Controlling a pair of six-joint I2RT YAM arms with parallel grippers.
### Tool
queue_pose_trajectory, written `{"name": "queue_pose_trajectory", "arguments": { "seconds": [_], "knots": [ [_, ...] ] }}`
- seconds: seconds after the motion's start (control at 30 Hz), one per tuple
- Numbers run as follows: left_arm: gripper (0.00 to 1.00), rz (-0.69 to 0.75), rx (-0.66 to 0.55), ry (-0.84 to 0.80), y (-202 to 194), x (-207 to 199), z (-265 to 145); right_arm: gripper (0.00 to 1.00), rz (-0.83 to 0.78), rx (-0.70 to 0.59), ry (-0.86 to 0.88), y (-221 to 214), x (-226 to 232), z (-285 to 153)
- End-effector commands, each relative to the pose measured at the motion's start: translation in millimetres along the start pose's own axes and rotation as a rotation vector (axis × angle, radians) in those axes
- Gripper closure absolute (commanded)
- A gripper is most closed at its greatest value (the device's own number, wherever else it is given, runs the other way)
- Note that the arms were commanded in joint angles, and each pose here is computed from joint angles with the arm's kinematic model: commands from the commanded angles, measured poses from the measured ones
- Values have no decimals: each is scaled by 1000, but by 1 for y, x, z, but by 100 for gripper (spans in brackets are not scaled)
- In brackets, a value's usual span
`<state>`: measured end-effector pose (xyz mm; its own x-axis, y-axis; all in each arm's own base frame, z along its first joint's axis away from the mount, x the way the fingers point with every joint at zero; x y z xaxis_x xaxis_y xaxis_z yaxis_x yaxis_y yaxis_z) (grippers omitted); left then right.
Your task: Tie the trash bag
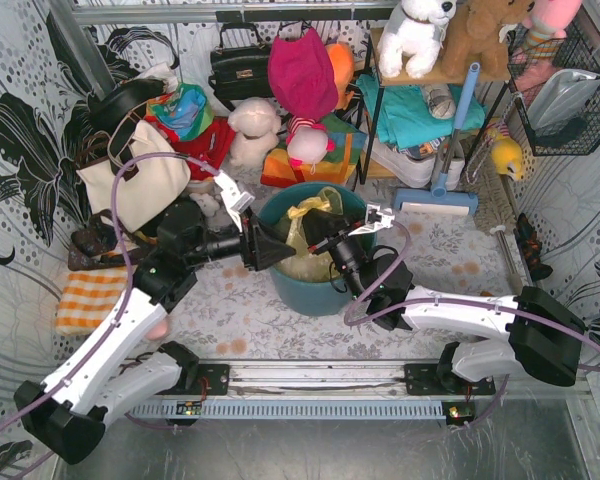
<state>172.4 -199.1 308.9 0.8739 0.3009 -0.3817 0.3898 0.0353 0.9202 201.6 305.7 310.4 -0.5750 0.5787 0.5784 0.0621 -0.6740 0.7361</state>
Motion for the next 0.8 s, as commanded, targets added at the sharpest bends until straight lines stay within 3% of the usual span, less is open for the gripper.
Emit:
{"name": "queue_pose_trajectory", "arguments": {
  "seconds": [0.0, 0.2, 0.5, 0.77],
  "knots": [
    [49, 117, -143, 215, 41, 1, -18, 100, 26, -68, 59, 16, 11, 1],
    [41, 175, -272, 229, 78, -5, -18, 100, 23, -62, 51, 16, 10, 0],
    [37, 204, -240, 93, 94, -1, 9, 100, 19, -63, 50, 18, 11, 0],
    [36, 257, -234, -90, 97, -23, 10, 100, 12, -64, 36, 17, 9, 1]
  ]
}}
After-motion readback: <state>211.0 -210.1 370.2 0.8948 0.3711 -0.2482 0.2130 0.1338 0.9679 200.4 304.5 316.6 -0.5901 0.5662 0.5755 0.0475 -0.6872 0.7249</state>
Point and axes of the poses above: each gripper's point midway between its finger pads, its own z axis out along the fingers, its own x axis along the line the jaws close on, y = z × x, the point moved 6 cm from there along -z, back along the fingers, and after that the axes turned 1 degree about z, right-handed, at the moved point
